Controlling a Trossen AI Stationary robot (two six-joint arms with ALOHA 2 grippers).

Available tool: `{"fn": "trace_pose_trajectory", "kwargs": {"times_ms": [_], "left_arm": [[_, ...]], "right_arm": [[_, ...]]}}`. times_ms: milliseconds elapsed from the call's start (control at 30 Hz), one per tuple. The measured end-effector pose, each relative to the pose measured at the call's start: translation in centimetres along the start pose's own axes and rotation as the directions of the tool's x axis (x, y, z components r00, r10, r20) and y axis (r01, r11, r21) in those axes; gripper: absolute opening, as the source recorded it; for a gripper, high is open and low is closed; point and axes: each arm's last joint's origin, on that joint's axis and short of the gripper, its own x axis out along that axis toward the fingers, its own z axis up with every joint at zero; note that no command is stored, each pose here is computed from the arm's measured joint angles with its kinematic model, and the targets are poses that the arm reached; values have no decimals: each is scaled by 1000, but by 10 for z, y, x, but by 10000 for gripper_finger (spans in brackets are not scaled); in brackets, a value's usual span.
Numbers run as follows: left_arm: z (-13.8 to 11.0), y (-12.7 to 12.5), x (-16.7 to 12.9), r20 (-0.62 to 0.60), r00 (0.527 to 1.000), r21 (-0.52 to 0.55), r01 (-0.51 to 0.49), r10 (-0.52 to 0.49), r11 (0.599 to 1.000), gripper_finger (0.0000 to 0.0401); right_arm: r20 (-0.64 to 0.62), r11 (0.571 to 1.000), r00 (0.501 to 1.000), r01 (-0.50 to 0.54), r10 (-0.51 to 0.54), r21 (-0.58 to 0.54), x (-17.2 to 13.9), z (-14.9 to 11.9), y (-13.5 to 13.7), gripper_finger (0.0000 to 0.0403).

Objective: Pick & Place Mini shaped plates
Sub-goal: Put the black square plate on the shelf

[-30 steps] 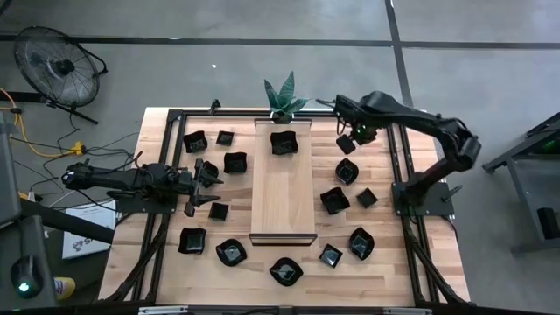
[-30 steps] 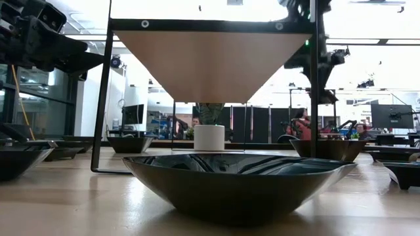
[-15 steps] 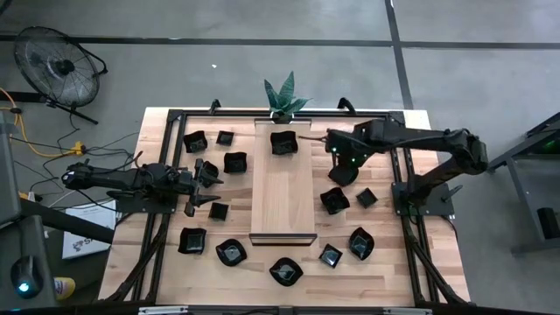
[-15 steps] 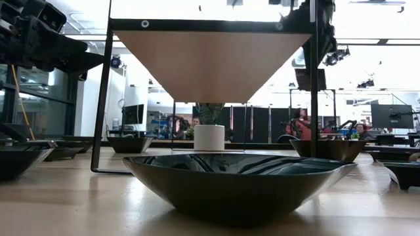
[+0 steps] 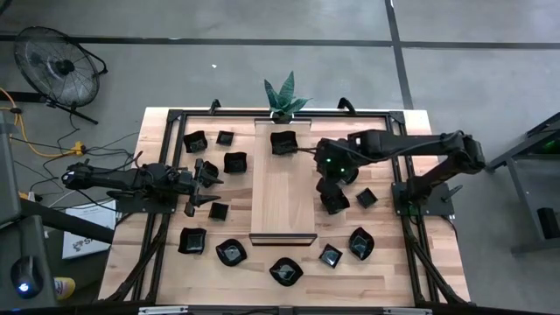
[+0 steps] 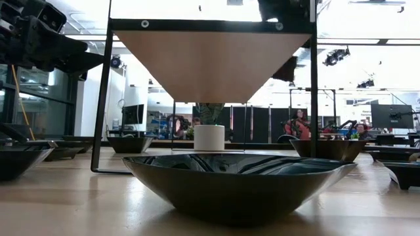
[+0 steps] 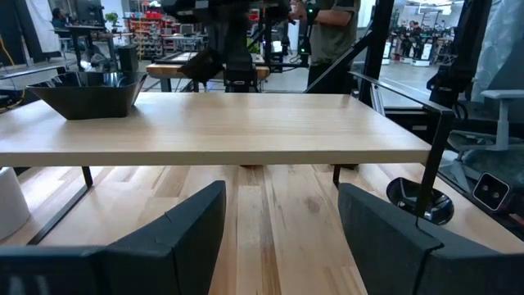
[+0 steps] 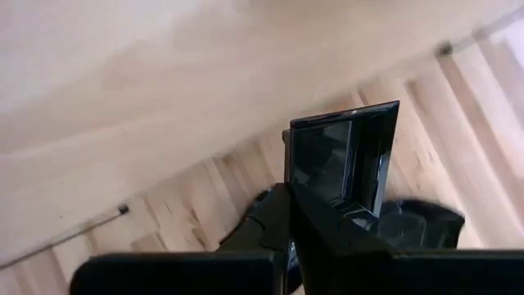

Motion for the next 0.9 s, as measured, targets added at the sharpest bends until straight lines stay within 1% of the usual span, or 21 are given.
{"fn": "trace_pose_trajectory", "kwargs": {"times_ms": [200, 300, 500, 667, 800, 900], "left_arm": [[0, 0, 0, 0, 1000, 0, 0, 0, 1000, 234], [0, 0, 0, 0, 1000, 0, 0, 0, 1000, 234], [0, 0, 0, 1, 1000, 0, 0, 0, 1000, 234], [0, 0, 0, 0, 1000, 0, 0, 0, 1000, 234], [0, 0, 0, 0, 1000, 0, 0, 0, 1000, 234], [0, 0, 0, 0, 1000, 0, 0, 0, 1000, 234]], "right_arm": [[-1, 995, 1000, 30, -30, -97, -8, 30, 20, 4], [-24, 987, 998, 60, -64, -147, -4, 45, 30, 3], [-27, 967, 996, 80, -89, -242, 9, 69, 51, 8], [-33, 934, 993, 97, -115, -345, 19, 76, 66, 7], [-34, 901, 987, 132, -160, -414, 30, 73, 77, 6], [-30, 880, 979, 168, -202, -444, 39, 71, 83, 8]]}}
